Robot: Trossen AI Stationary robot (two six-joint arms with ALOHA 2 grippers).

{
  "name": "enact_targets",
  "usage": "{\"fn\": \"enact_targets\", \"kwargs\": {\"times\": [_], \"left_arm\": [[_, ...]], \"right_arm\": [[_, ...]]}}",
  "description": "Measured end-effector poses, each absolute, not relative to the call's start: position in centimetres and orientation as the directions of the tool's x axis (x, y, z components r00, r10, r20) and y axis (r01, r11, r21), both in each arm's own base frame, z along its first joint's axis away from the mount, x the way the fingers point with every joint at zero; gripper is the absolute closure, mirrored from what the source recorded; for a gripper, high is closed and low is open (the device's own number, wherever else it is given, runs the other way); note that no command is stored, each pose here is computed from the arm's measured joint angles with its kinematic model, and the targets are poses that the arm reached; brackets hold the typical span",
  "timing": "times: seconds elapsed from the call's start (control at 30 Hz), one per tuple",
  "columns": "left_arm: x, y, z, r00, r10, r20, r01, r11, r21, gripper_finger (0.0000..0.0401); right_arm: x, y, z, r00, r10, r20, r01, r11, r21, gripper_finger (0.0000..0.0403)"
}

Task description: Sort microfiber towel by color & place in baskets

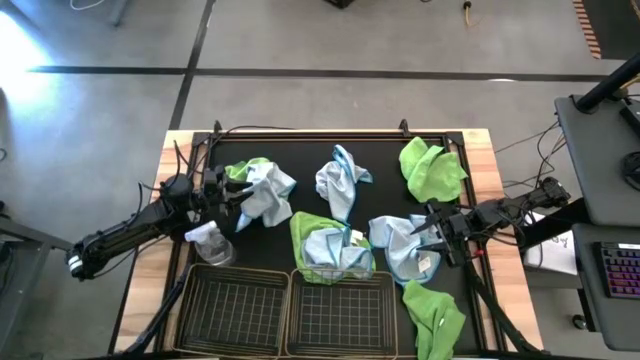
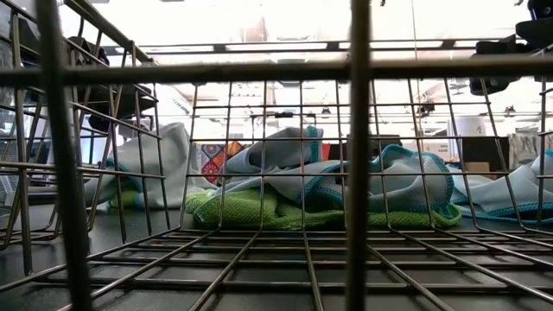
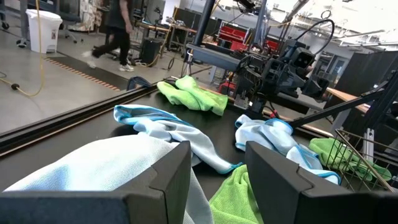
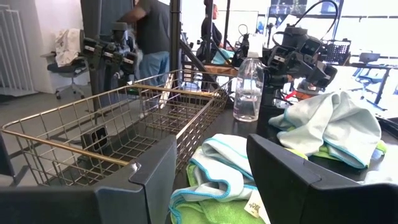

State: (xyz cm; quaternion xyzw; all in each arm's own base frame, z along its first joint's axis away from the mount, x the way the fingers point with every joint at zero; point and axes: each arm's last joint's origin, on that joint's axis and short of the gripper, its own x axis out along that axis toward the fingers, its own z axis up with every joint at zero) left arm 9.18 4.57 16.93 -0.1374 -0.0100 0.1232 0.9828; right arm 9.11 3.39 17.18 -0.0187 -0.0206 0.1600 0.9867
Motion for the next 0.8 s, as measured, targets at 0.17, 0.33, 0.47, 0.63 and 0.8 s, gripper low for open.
{"fn": "enact_targets", "kwargs": {"times": [0.17,0.33,0.47,0.63,0.8], "left_arm": [[9.18,4.57,16.92,0.97,0.245,-0.014,-0.239,0.932,-0.273,0.0262],[9.18,4.57,16.94,0.97,0.245,-0.014,-0.239,0.932,-0.272,0.0262],[9.18,4.57,16.92,0.97,0.245,-0.014,-0.239,0.932,-0.273,0.0262],[9.18,4.57,16.92,0.97,0.245,-0.014,-0.239,0.932,-0.272,0.0262],[9.17,4.57,16.94,0.97,0.245,-0.014,-0.239,0.932,-0.272,0.0262]], "right_arm": [[9.11,3.39,17.15,0.948,0.317,0.031,-0.315,0.948,-0.044,0.0211],[9.11,3.39,17.17,0.948,0.317,0.032,-0.316,0.948,-0.044,0.0211],[9.11,3.39,17.17,0.948,0.318,0.033,-0.316,0.948,-0.044,0.0211],[9.1,3.39,17.23,0.947,0.319,0.037,-0.318,0.947,-0.044,0.0211],[9.11,3.4,17.13,0.947,0.319,0.033,-0.318,0.947,-0.044,0.0211]]}}
